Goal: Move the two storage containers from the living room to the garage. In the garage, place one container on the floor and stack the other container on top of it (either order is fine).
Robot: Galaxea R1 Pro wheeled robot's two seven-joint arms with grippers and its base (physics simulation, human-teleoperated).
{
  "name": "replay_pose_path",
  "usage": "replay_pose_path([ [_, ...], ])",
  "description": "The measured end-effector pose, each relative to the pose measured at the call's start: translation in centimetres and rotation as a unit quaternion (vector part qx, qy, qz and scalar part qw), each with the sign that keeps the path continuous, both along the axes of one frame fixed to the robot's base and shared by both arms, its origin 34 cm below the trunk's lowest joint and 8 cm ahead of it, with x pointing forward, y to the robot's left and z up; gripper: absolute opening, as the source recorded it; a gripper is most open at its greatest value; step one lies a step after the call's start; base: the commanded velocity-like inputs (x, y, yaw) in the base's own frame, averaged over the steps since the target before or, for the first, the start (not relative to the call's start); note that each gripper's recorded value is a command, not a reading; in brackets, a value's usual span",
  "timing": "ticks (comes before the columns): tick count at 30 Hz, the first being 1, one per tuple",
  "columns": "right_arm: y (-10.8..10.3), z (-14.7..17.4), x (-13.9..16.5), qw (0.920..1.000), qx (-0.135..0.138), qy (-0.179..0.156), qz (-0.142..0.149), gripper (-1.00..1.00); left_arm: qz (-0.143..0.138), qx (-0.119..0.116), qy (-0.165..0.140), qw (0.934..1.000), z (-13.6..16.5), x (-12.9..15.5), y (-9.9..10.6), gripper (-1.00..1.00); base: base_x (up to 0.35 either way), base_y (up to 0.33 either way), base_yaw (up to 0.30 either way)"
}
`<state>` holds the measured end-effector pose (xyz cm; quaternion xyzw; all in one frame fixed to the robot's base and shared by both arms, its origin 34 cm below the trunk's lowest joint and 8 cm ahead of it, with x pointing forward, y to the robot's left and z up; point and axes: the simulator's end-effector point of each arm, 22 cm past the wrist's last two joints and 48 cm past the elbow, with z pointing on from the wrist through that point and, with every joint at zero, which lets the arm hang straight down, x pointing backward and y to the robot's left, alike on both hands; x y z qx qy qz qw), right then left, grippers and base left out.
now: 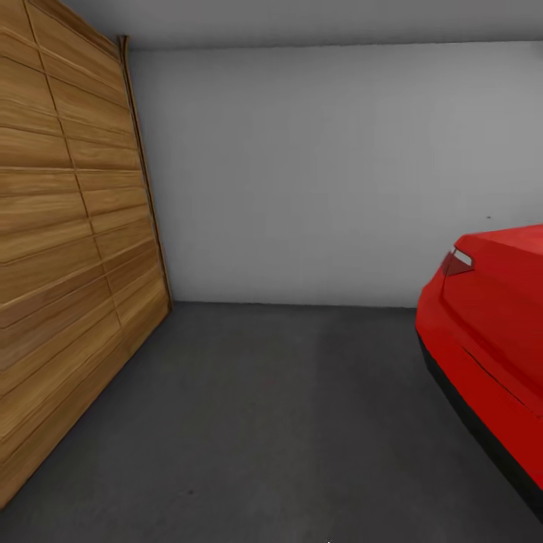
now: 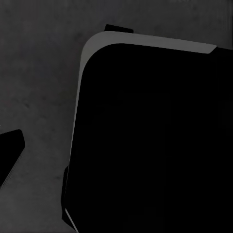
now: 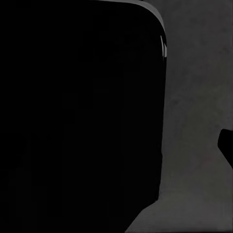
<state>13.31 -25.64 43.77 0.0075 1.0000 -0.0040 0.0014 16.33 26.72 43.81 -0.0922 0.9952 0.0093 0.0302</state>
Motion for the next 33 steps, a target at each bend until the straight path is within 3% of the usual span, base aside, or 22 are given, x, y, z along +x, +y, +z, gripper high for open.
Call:
replay_pose_path([
  [33, 0.05, 0.00, -0.04, 1.0000, 0.001, 0.000, 0.000, 1.00, 0.000, 0.000, 0.000, 1.0000, 0.00, 0.00, 0.00, 1.00, 0.000, 0.000, -0.300],
])
